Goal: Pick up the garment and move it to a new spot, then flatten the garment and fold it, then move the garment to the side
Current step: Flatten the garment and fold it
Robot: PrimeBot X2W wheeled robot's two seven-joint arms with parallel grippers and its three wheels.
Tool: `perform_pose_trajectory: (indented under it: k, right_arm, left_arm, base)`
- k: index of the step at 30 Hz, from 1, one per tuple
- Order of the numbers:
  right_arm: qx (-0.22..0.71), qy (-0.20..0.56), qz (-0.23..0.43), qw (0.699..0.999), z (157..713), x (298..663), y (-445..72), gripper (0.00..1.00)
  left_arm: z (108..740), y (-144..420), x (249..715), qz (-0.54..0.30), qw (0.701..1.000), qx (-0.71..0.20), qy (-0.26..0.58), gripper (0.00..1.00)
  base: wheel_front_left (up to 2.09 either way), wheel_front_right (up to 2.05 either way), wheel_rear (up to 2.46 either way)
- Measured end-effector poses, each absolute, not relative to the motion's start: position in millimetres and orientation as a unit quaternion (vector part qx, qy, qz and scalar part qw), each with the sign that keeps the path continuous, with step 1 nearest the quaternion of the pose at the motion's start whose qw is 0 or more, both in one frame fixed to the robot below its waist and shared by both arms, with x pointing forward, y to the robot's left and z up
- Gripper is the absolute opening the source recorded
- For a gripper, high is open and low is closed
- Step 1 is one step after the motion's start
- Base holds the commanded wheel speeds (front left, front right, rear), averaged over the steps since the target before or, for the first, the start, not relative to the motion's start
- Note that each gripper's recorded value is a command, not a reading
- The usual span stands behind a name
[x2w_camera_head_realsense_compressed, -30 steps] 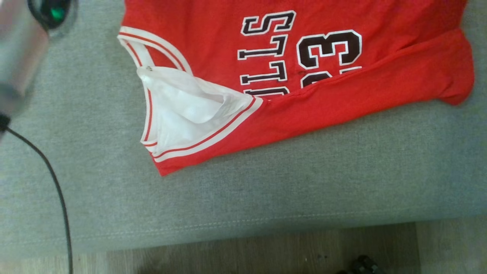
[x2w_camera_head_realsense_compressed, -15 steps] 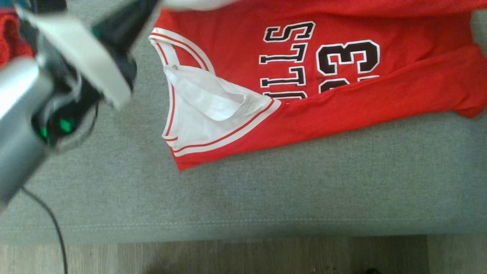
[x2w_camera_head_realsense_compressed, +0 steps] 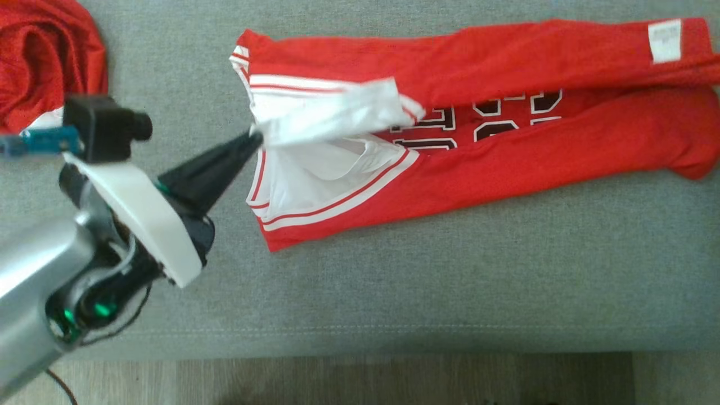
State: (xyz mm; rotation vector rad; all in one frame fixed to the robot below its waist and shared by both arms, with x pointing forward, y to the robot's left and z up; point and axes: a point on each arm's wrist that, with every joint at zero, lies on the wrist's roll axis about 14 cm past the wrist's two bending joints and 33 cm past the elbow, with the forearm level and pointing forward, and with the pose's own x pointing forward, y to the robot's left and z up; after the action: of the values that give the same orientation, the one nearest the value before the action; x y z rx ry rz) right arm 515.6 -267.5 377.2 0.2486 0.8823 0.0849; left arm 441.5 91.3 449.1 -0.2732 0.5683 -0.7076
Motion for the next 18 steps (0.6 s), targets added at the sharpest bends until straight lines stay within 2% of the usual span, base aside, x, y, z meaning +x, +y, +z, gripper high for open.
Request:
perform_pose_trajectory:
  k: [4, 5, 6, 7, 8, 13, 18]
  right_arm:
    - [0.122, 0.436, 0.038, 0.891, 369, 507, -267, 0.00]
    - [0.122, 0.440, 0.036, 0.889, 365, 505, -266, 0.27]
    - [0.121, 0.441, 0.034, 0.889, 363, 504, -265, 0.62]
    - [0.123, 0.441, 0.033, 0.889, 362, 504, -264, 1.00]
    - [0.130, 0.433, 0.029, 0.892, 362, 505, -263, 1.00]
    - [0.148, 0.365, 0.018, 0.919, 387, 517, -264, 1.00]
    - [0.166, 0.264, -0.003, 0.950, 421, 513, -268, 1.00]
  left_arm:
    - [436, 92, 427, -0.334, 0.884, -0.134, 0.298, 0.00]
    - [430, 92, 423, -0.329, 0.883, -0.135, 0.307, 0.00]
    - [428, 92, 424, -0.321, 0.886, -0.137, 0.305, 0.09]
    - [425, 93, 425, -0.313, 0.889, -0.138, 0.305, 0.49]
    - [423, 93, 425, -0.308, 0.891, -0.137, 0.304, 1.00]
    - [422, 91, 424, -0.275, 0.910, -0.154, 0.270, 1.00]
    - [428, 111, 432, -0.192, 0.951, -0.117, 0.213, 1.00]
  base:
    - [0.00, 0.00, 0.00]
    - [0.00, 0.00, 0.00]
    - [0.00, 0.00, 0.00]
    - [0.00, 0.00, 0.00]
    - [0.00, 0.00, 0.00]
    - [0.00, 0.00, 0.00]
    - [0.00, 0.00, 0.00]
